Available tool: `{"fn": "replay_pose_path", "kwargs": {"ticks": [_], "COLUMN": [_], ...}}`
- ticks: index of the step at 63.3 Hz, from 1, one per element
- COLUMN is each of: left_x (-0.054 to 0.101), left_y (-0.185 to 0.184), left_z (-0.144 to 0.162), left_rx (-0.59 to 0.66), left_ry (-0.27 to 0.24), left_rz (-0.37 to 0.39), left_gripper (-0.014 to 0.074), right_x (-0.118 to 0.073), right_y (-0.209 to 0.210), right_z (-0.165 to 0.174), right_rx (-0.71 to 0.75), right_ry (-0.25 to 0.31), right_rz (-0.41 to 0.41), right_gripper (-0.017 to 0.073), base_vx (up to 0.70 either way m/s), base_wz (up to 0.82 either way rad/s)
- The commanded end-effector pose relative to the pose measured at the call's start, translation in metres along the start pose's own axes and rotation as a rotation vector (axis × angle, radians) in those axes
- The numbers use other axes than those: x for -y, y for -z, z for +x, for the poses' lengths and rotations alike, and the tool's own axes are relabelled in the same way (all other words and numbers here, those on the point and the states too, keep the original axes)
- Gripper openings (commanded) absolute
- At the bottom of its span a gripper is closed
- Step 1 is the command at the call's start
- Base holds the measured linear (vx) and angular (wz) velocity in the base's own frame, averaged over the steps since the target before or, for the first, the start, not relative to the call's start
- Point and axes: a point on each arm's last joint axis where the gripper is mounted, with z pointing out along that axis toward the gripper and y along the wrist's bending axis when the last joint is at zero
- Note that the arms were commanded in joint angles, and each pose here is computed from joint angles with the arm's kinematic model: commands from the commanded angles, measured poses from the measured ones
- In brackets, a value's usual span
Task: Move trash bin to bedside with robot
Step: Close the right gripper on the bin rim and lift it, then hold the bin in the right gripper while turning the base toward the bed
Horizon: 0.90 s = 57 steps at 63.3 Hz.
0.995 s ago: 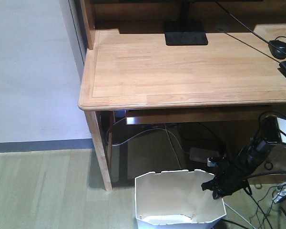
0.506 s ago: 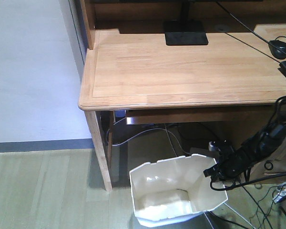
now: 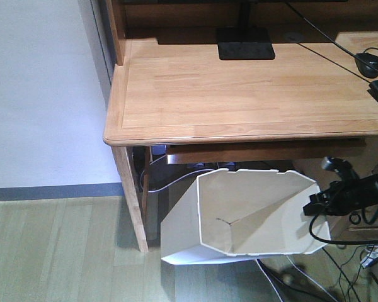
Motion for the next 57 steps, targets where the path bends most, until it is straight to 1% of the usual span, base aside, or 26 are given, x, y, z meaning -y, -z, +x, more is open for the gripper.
{"fn": "replay_pose_path", "kwargs": {"ticks": [1, 7, 15, 57], "left_x": [0.0007, 0.0007, 0.0007, 0.0007], "left_y": [0.0023, 0.0023, 0.0023, 0.0022], "left_z": [-0.0150, -0.0150, -0.0150, -0.0150], "left_rx": [0.103, 0.103, 0.103, 0.102], "left_ry": [0.007, 0.007, 0.007, 0.007], "left_rz": [0.008, 0.008, 0.008, 0.008], "left_gripper": [-0.0006, -0.0006, -0.0006, -0.0006], "right_x": [-0.0278, -0.0269, -0.0265, -0.0263], "right_y": [0.0398, 0.0444, 0.0463, 0.0463], "right_z": [-0.0181, -0.0165, -0.0154, -0.0157], "right_rx": [0.102, 0.110, 0.111, 0.115], "right_ry": [0.002, -0.004, -0.006, -0.002], "right_rz": [-0.258, -0.288, -0.303, -0.300], "right_gripper": [-0.0005, -0.0005, -0.0005, -0.0005], "base_vx": [0.00, 0.00, 0.00, 0.00], "base_wz": [0.00, 0.00, 0.00, 0.00]}}
